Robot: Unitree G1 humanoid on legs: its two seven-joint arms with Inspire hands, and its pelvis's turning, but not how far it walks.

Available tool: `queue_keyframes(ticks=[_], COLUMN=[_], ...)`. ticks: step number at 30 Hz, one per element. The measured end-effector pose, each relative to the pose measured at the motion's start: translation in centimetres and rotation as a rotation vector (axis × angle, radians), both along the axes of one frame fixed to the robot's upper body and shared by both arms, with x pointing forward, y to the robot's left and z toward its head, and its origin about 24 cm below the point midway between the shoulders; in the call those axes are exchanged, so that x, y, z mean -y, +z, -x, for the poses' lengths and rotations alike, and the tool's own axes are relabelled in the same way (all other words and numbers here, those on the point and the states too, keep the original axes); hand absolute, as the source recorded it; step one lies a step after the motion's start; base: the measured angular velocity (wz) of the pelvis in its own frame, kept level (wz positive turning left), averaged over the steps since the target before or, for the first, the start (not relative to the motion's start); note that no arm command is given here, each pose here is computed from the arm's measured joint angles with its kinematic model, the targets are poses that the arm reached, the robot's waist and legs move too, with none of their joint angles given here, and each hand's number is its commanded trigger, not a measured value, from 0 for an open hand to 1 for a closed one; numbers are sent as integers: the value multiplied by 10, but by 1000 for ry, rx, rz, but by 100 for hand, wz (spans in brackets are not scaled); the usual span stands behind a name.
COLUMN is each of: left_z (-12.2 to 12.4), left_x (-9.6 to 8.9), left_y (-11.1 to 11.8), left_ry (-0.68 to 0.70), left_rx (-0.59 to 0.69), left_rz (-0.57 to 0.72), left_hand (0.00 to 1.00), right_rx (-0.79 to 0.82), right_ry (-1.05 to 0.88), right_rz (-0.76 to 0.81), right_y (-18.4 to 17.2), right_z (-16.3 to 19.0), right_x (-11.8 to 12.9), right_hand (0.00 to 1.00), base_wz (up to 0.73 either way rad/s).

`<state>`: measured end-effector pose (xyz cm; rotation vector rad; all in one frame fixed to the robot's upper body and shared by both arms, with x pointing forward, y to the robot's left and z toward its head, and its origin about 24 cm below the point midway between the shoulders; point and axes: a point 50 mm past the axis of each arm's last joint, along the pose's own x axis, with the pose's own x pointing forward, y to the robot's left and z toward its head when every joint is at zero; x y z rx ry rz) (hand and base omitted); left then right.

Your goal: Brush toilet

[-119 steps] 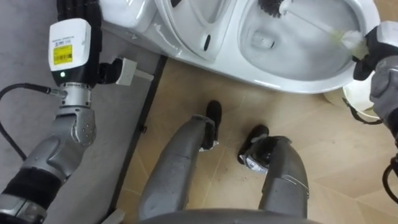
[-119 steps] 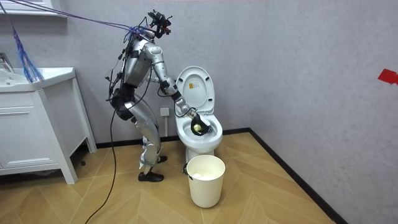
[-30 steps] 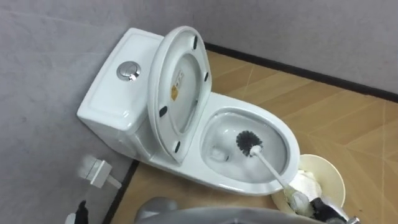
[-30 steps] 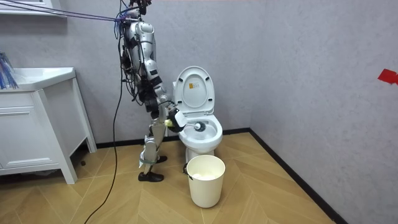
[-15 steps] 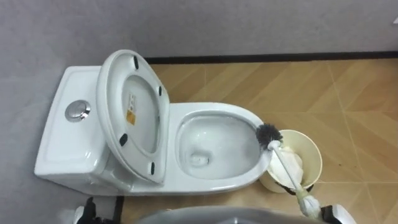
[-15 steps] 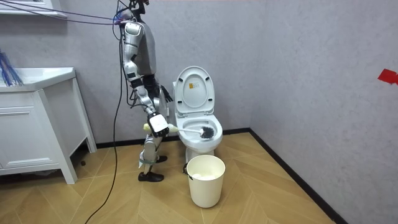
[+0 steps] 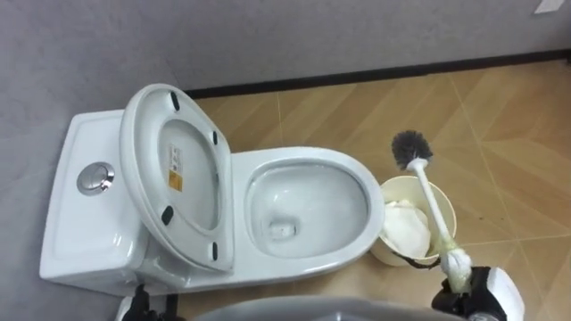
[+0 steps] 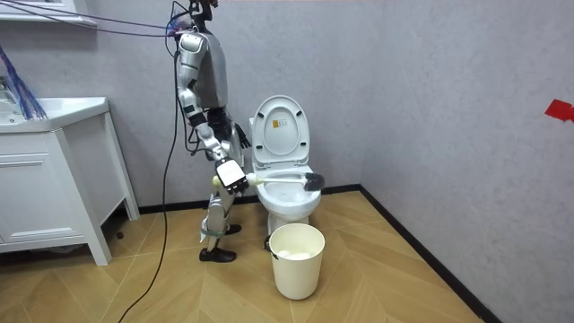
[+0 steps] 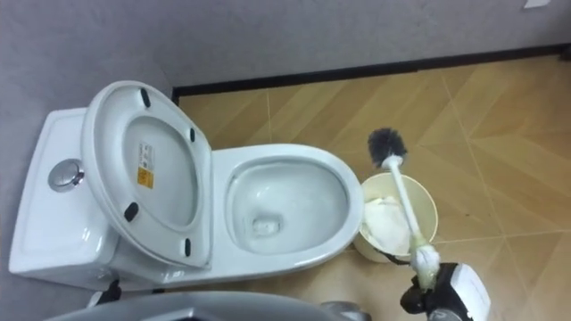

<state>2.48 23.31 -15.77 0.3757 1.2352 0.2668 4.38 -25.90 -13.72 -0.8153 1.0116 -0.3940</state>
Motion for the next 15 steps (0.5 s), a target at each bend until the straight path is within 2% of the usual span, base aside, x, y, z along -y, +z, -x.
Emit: queue_keyframes(ticks=[6, 15], left_z=[5, 9], left_x=[-2, -3], left_y=[-1, -2], left_ry=[-1, -35], left_rx=[-26, -66], left_rz=[15, 13], left_hand=[0, 0], right_rx=[38, -75], right_ry=[-120, -202], right_rz=[-15, -46], right_y=[1, -9], right_z=[1, 28], right_x=[6, 6], right_hand=[0, 0], base_wz=[-6, -1])
